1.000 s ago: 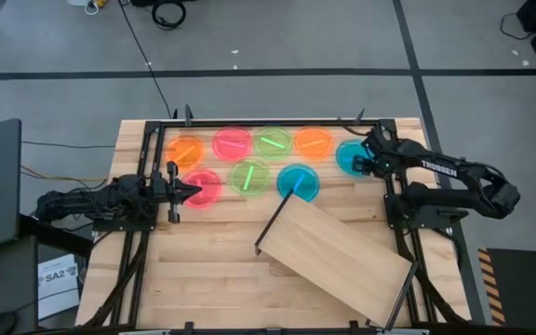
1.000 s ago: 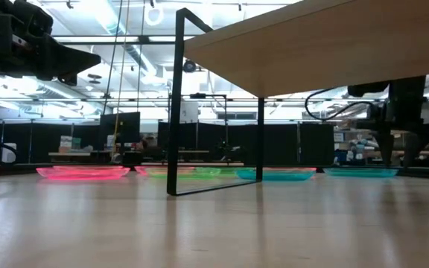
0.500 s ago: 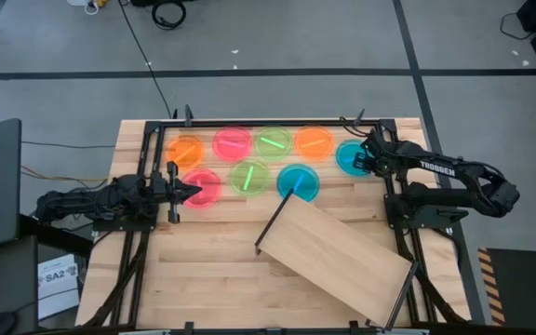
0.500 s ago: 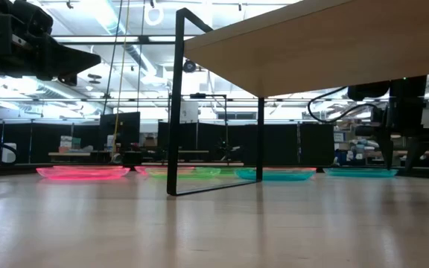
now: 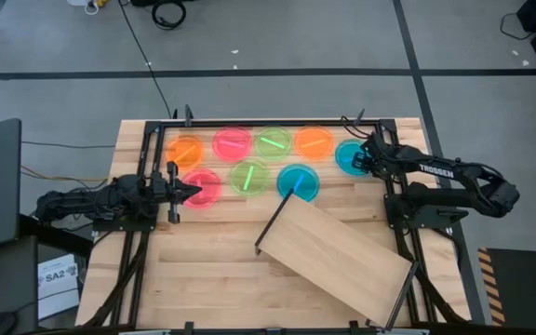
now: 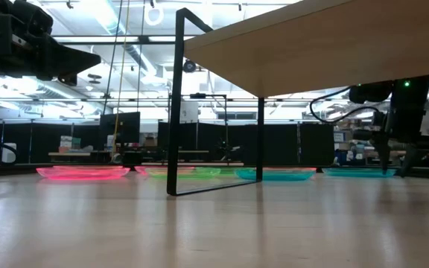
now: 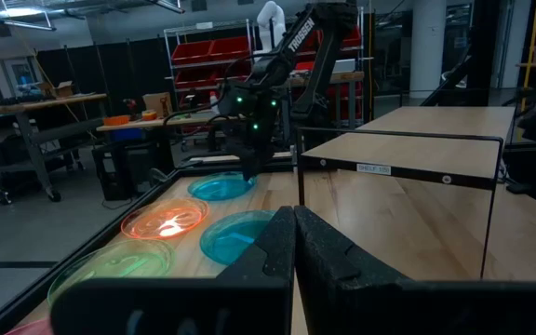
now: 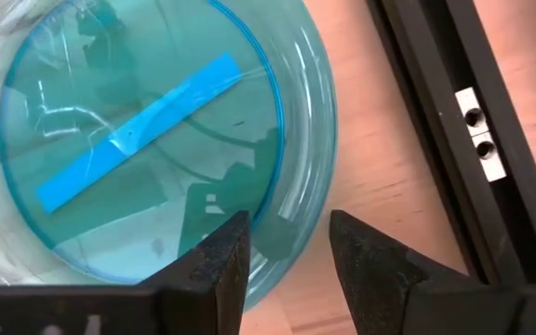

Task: Place and stack plates onto a shelf
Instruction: Put the top right transparent blue plate on the shelf

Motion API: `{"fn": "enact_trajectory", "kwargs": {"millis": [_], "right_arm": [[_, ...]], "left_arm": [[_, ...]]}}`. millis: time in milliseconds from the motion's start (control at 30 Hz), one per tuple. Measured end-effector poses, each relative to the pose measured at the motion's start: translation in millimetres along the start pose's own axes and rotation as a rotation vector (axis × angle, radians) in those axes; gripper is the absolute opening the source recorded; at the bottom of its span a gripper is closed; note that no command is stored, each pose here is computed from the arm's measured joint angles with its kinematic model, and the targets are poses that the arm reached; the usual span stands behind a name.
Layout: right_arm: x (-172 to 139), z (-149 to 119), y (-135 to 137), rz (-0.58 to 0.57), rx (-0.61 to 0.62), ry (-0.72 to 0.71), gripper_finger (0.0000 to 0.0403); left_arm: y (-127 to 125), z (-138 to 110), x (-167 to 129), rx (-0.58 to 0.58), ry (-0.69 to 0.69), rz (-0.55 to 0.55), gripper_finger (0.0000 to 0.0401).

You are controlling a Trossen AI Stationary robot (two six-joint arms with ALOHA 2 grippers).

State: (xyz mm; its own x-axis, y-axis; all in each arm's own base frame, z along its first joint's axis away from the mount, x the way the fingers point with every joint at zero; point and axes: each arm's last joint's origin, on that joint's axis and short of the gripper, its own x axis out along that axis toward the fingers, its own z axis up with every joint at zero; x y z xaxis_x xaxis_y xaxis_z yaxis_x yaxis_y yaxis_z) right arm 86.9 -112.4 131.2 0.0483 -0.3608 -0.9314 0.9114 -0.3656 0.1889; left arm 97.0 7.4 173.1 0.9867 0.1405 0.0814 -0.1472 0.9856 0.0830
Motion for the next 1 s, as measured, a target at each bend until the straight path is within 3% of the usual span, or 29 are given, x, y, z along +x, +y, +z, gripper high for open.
{"fn": "enact_trajectory", "kwargs": {"millis": [667, 1000], "right_arm": [[0.7, 2.0, 2.1, 0.014, 0.011, -0.043, 0.0018], [0.7, 2.2, 2.6, 0.02, 0.01, -0.042, 0.0011]], "left_arm": [[0.0, 0.0, 0.0, 0.0, 0.0, 0.0, 0.0009], [0.0, 0.0, 0.0, 0.0, 0.0, 0.0, 0.0009]]}}
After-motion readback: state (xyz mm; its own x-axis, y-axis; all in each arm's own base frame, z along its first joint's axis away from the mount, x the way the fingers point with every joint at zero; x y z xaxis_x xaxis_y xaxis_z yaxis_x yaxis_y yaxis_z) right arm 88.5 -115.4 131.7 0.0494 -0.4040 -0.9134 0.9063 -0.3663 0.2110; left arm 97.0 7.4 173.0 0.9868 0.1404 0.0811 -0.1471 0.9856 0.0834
